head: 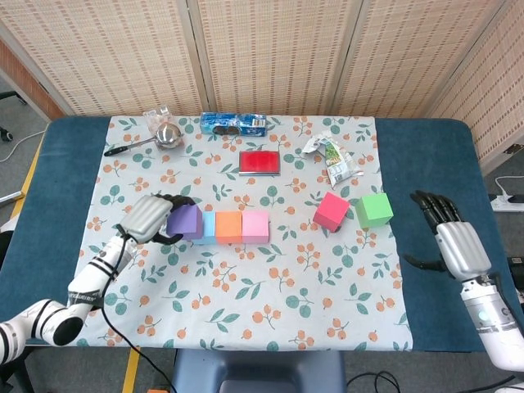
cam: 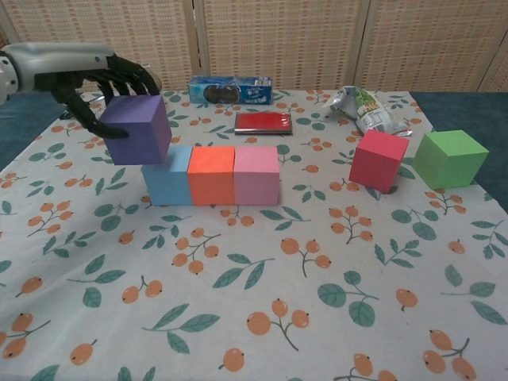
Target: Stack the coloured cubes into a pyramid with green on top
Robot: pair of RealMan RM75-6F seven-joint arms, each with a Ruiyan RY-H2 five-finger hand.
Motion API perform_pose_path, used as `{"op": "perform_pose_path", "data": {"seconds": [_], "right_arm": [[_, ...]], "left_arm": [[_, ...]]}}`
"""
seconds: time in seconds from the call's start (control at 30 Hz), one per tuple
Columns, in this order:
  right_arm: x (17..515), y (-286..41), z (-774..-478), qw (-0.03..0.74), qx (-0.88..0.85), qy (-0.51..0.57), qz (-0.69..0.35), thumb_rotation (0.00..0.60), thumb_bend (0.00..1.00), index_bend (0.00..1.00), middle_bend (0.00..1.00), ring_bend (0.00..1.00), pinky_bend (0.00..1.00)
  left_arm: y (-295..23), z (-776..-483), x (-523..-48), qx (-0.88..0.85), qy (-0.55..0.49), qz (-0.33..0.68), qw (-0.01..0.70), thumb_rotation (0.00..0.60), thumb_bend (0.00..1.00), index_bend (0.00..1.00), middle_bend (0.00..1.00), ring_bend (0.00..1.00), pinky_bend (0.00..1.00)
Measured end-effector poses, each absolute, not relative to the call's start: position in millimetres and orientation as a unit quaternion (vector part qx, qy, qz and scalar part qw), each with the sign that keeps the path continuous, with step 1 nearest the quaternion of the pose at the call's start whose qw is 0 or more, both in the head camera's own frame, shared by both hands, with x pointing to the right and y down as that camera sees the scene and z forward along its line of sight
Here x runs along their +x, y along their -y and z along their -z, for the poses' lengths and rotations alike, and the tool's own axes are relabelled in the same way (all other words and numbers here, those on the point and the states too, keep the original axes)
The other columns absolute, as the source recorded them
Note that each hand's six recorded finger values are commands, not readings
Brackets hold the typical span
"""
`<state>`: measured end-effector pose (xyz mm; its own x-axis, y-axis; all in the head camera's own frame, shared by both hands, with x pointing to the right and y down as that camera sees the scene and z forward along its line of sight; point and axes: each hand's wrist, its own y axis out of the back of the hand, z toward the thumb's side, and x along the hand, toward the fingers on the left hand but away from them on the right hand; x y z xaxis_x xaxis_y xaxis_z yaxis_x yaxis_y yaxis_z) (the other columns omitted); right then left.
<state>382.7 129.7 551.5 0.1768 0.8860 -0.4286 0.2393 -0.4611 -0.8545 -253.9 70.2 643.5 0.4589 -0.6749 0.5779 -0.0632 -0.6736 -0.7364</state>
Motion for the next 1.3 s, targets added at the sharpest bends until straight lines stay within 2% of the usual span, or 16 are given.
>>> {"op": "perform_pose_path", "data": {"seconds": [0.6, 1.3], "right_arm": [[387.2, -130.4, -551.1, 0.321, -0.689, 0.41, -0.504, 0.6, 0.02, 0.0, 0.03, 0.0, 0.0], [395.6, -132.2, -552.7, 0.315, -0.689, 0.41, -0.508, 0.6, 0.02, 0.0, 0.03, 0.0, 0.0]], "left_arm": [[-49.6, -660.6, -212.8, -0.795, -0.196, 0.467, 0.334, 0.6, 0.31, 0.31, 0.33, 0.3, 0.33], [-60.1, -663.9, -193.9, -0.785, -0.224, 0.479, 0.323, 0.6, 0.31, 0.31, 0.33, 0.3, 0.31]]}}
